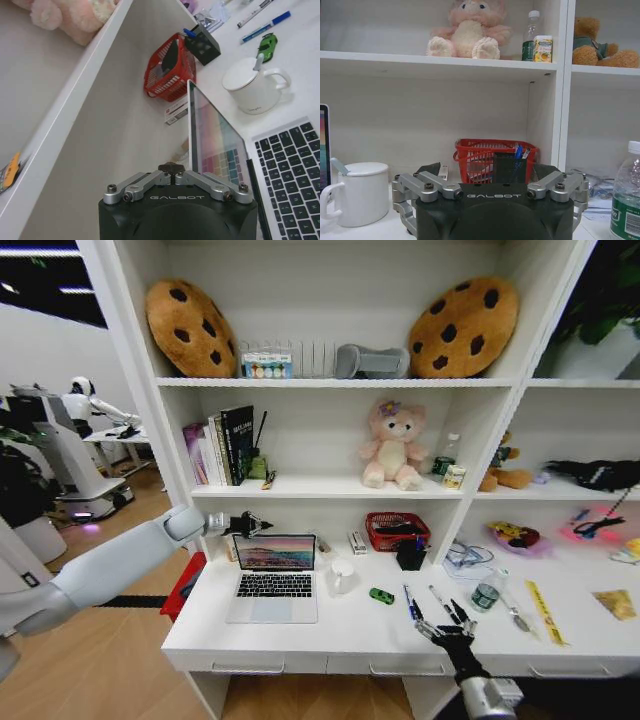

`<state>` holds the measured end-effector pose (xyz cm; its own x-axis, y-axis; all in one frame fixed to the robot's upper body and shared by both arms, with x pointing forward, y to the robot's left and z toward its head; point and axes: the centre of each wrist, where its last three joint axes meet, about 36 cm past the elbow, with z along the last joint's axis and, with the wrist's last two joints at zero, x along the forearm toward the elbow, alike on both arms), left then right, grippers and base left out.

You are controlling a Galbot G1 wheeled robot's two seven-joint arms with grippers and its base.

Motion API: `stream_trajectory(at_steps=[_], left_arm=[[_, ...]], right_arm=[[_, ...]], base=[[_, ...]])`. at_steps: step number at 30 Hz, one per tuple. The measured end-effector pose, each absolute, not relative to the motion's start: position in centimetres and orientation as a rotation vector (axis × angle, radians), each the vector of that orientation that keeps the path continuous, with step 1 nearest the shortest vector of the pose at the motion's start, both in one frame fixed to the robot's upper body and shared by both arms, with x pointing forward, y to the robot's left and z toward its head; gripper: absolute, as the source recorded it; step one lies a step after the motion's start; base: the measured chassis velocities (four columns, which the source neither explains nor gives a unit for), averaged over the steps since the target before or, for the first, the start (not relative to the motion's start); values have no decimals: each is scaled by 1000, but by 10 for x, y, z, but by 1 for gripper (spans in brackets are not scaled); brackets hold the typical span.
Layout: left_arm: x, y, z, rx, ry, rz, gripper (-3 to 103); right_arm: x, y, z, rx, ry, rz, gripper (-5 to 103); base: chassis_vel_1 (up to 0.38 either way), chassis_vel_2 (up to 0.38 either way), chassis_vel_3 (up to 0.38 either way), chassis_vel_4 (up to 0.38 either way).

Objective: Organize the objects on the table.

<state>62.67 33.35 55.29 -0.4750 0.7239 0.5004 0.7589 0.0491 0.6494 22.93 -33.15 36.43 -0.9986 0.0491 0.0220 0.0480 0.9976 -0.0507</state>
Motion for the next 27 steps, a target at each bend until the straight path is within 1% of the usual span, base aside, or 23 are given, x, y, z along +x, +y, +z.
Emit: stream_trajectory(at_steps=[3,9,11,13,19,21,23,26,27], left_arm=[[627,332,558,-1654,-2169,-1451,0],[628,322,581,-1794,-1918,-1604,0],[624,318,584,-1818,-1894,-1612,0],[613,312,586,-1862,-1875,-1603,0],[590,312,587,-1919,-1812,-1586,0],[572,320,582,-1931,-1785,-1564,0],[568,322,580,-1932,-1783,-1561,0],[537,341,558,-1919,-1783,-1512,0],[537,341,558,-1919,-1783,-1512,0]], right_arm=[[228,-335,365,-85,-3122,75,100],[225,-343,360,-109,-3123,64,100],[224,-343,360,-114,-3124,60,100],[223,-345,359,-126,-3124,50,100],[224,-349,357,-142,-3123,41,100],[225,-352,356,-147,-3124,38,100],[225,-352,356,-147,-3125,39,100],[227,-352,357,-145,-3129,39,100],[227,-352,357,-145,-3129,39,100]], base=[[0,0,0,0],[0,0,0,0],[0,0,0,0],[0,0,0,0],[0,0,0,0],[0,0,0,0],[0,0,0,0],[0,0,0,0],[0,0,0,0]])
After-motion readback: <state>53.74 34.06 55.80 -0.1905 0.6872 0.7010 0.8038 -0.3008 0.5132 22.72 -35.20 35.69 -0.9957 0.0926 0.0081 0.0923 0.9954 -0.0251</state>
